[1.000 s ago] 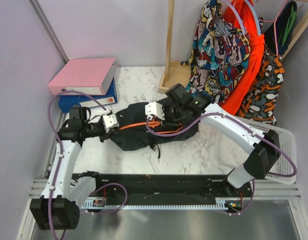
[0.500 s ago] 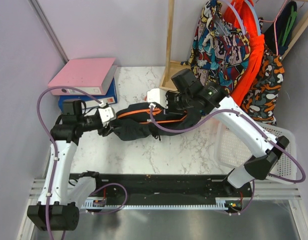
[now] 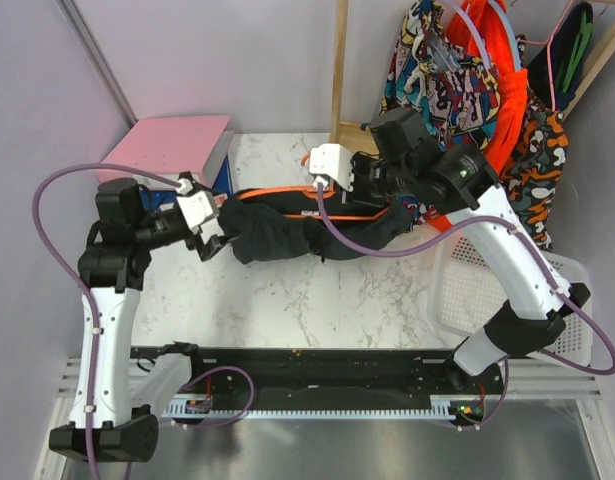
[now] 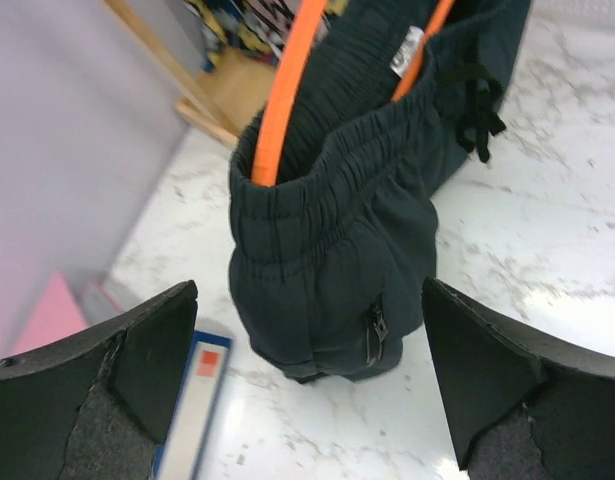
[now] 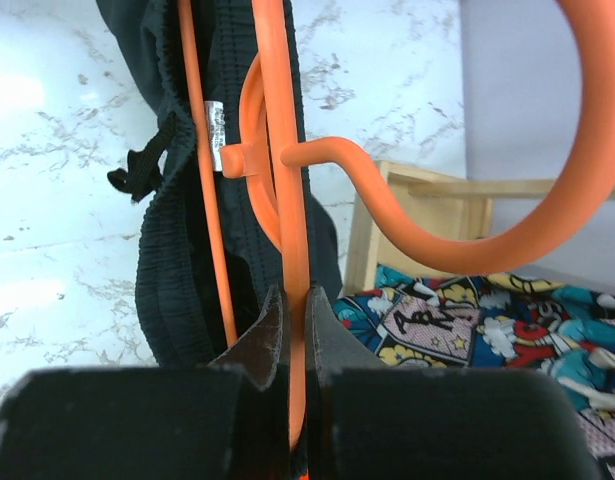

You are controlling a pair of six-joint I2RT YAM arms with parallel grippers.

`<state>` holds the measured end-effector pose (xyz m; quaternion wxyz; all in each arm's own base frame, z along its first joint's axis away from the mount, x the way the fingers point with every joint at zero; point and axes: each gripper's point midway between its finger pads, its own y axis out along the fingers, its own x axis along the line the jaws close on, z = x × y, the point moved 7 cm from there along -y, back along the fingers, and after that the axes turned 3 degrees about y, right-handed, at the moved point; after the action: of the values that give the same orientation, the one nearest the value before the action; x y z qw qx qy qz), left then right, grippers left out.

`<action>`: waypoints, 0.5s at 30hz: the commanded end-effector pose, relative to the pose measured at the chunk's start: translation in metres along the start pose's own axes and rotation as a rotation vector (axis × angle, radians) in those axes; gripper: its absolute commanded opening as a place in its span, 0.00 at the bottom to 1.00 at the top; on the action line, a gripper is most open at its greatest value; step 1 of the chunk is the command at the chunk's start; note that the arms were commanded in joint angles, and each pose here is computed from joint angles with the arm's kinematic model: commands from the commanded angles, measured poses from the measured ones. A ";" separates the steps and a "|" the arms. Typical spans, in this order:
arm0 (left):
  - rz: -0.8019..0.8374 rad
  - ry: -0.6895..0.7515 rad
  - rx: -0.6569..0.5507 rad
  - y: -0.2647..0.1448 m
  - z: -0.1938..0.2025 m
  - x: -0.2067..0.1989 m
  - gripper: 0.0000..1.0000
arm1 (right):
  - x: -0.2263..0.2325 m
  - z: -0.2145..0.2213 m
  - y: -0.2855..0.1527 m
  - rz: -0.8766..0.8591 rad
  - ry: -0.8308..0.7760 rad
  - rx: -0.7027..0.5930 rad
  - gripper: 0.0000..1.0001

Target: Place the shorts on the hanger

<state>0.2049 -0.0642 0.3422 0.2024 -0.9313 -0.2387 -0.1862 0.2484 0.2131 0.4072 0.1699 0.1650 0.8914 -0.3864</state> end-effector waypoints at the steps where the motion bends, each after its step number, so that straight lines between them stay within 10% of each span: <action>1: -0.114 0.072 -0.130 -0.015 -0.058 0.028 0.99 | -0.005 -0.007 -0.024 0.058 0.117 0.009 0.00; 15: -0.025 0.459 -0.216 0.050 -0.113 0.018 0.54 | 0.013 -0.006 -0.018 0.030 0.464 0.020 0.00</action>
<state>0.2153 -0.1241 0.4236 0.1256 -0.9172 -0.1820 -0.3315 0.2330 0.2050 0.3973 -0.0038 0.2339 0.8888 -0.3940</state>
